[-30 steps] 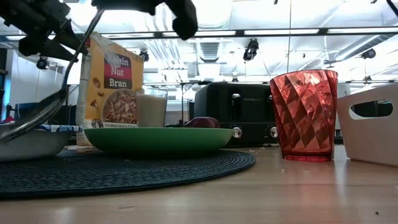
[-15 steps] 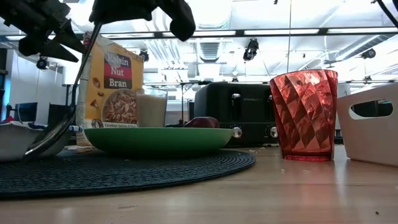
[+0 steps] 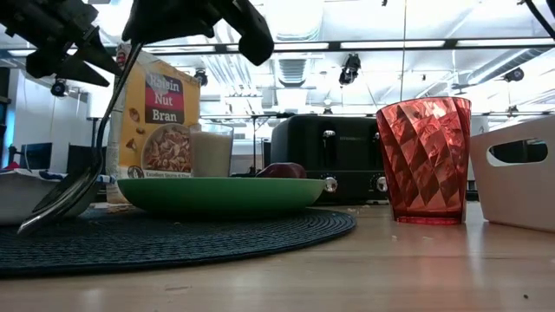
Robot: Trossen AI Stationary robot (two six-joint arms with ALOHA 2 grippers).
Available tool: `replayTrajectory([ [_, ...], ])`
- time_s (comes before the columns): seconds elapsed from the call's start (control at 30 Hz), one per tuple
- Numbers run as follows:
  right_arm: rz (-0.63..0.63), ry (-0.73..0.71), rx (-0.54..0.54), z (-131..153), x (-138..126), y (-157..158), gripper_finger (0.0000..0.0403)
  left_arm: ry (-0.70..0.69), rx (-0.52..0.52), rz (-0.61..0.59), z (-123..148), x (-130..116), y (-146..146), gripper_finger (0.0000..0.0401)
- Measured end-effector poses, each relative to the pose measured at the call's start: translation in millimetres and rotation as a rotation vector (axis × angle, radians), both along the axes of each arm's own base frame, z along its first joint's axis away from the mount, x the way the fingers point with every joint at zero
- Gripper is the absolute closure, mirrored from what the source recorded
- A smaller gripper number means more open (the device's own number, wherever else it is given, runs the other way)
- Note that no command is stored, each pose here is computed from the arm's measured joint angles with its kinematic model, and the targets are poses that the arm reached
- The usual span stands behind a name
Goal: Arrange a breakfast setting
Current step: Put the spoon on the black table mat at the bottom of the green plate
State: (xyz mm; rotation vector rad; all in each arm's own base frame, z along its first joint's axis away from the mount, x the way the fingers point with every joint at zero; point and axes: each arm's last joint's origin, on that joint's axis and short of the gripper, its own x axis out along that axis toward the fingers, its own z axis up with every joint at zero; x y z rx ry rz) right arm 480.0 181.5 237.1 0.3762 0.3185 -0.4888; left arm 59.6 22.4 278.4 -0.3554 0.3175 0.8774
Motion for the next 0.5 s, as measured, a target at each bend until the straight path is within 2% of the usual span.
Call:
replayTrajectory([
  [0.2, -0.008, 0.012, 0.016, 0.0, -0.9, -0.3, 0.0350, 0.000, 0.000, 0.000, 0.0, 0.0, 0.0, 0.0159],
  [0.5, 0.001, 0.121, 0.064, -0.1, -6.9, -1.0, 0.0346, 0.000, 0.000, 0.000, -0.1, 0.0, 0.0, 0.0159],
])
